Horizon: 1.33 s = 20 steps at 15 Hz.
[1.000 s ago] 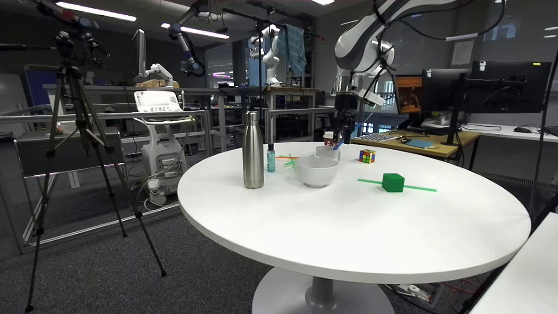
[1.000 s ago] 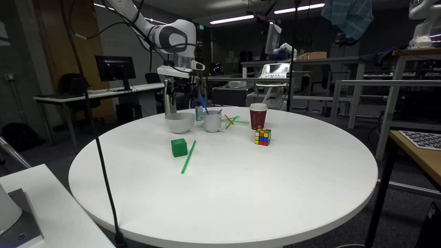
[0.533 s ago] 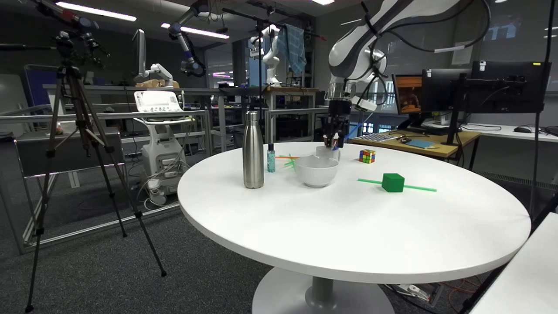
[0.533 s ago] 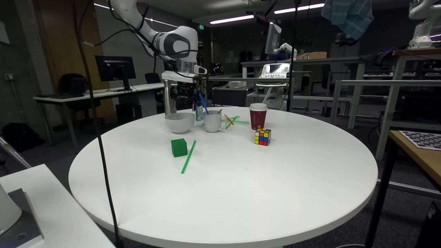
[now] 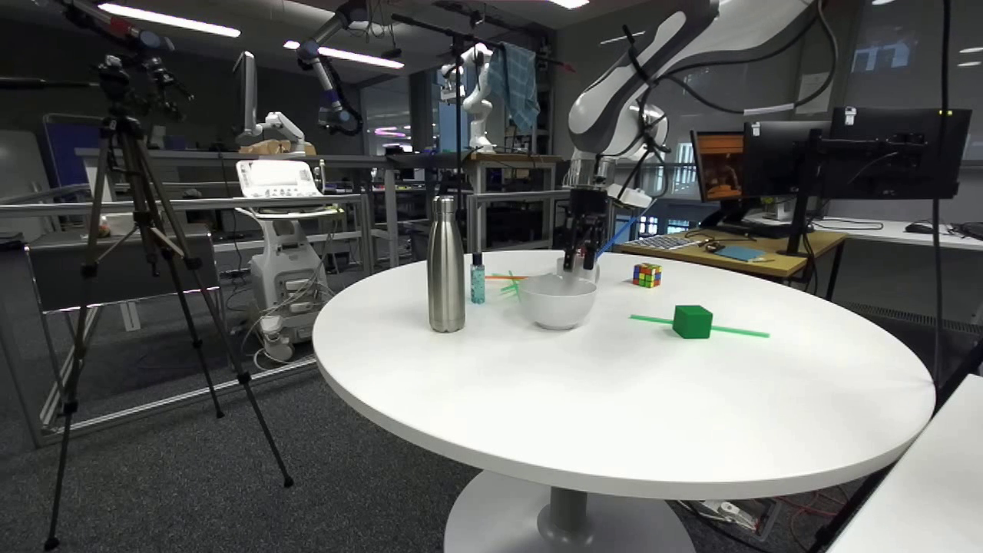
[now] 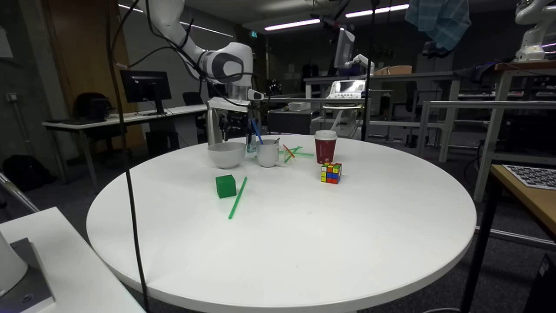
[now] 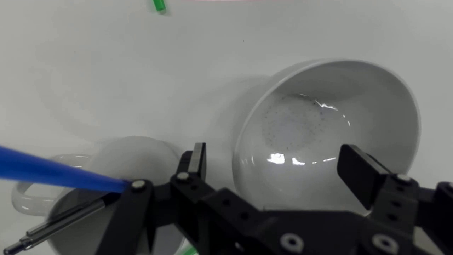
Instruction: Move the bowl to the right
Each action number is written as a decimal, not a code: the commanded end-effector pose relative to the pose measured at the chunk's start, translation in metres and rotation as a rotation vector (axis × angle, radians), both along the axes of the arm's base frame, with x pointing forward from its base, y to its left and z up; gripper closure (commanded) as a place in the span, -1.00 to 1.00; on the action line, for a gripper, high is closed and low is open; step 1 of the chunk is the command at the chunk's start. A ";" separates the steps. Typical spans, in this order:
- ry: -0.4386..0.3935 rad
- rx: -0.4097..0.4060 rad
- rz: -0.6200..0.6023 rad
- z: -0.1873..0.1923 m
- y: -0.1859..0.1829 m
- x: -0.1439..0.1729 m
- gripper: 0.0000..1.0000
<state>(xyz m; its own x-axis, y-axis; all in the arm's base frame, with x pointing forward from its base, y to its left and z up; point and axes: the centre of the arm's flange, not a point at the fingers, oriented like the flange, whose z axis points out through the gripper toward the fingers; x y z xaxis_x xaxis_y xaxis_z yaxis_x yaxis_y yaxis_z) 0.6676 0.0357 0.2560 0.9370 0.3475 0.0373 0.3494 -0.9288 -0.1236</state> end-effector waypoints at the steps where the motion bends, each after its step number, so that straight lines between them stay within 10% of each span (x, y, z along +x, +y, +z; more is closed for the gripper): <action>1: -0.015 0.007 0.020 -0.007 -0.003 0.014 -1.00; 20: 0.037 0.052 0.056 -0.034 -0.007 0.007 -1.00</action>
